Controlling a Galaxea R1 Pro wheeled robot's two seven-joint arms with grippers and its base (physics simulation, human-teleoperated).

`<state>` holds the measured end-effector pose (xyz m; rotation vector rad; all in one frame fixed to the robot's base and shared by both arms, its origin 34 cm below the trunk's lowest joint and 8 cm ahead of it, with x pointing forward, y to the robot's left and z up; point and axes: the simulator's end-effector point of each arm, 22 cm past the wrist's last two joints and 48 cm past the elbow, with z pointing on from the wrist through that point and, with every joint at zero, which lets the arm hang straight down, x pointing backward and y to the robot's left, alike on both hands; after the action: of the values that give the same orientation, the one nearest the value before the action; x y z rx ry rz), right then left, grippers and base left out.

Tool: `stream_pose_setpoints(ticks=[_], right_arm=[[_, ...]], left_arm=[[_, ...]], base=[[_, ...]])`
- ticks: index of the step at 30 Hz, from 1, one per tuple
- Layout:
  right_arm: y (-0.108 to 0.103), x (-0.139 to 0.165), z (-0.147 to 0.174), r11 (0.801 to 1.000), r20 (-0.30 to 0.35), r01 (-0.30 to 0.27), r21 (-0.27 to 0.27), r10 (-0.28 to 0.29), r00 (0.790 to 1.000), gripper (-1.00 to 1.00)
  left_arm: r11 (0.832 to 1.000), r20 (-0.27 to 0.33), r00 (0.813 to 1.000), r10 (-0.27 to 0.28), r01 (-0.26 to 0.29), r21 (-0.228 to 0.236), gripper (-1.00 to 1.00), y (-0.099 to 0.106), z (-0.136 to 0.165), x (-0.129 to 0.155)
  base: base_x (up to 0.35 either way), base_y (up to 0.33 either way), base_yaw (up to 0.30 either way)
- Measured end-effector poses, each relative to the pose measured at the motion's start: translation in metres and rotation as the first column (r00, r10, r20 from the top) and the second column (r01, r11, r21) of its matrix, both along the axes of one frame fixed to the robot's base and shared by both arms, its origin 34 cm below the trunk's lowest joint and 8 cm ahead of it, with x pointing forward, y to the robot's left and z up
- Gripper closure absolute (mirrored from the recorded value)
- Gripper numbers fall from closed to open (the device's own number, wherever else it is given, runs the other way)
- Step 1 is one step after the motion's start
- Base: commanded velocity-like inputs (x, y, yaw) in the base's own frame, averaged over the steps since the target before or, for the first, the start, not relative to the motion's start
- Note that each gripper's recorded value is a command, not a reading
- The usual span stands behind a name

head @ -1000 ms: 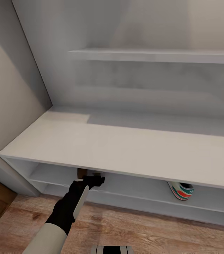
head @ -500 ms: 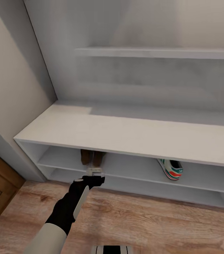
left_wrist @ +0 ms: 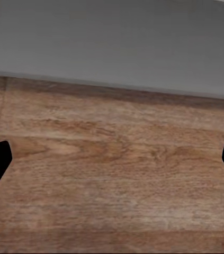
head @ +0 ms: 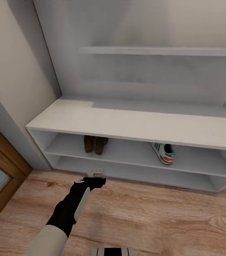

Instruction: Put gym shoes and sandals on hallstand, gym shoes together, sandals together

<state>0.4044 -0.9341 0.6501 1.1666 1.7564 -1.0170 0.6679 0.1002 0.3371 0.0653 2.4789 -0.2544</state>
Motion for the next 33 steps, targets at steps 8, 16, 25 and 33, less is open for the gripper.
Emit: stream_pose_setpoints(ticks=[8, 16, 25, 33], right_arm=[[0.000, 0.000, 0.000, 1.000, 0.000, 0.000, 0.000, 0.000, 1.000, 1.00], [0.000, 0.000, 0.000, 1.000, 0.000, 0.000, 0.000, 0.000, 1.000, 1.00], [0.000, 0.000, 0.000, 1.000, 0.000, 0.000, -0.001, 0.000, 1.000, 1.00], [0.010, 0.008, -0.022, 0.999, 0.001, -0.010, 0.033, 0.010, 1.000, 1.00]], left_arm=[[1.000, 0.001, 1.000, 0.000, 0.000, 0.000, -1.00, 0.000, 0.000, 0.000], [1.000, 0.001, 1.000, 0.000, 0.000, 0.000, -1.00, 0.000, 0.000, 0.000], [1.000, 0.001, 1.000, 0.000, 0.000, 0.000, -1.00, 0.000, 0.000, 0.000], [1.000, 0.003, 1.000, 0.001, -0.001, -0.002, -1.00, 0.000, 0.001, 0.000]], base=[[-0.310, -0.186, 0.000], [-0.281, -0.227, 0.000], [-0.179, -0.183, 0.000], [-0.025, -0.062, 0.000]])
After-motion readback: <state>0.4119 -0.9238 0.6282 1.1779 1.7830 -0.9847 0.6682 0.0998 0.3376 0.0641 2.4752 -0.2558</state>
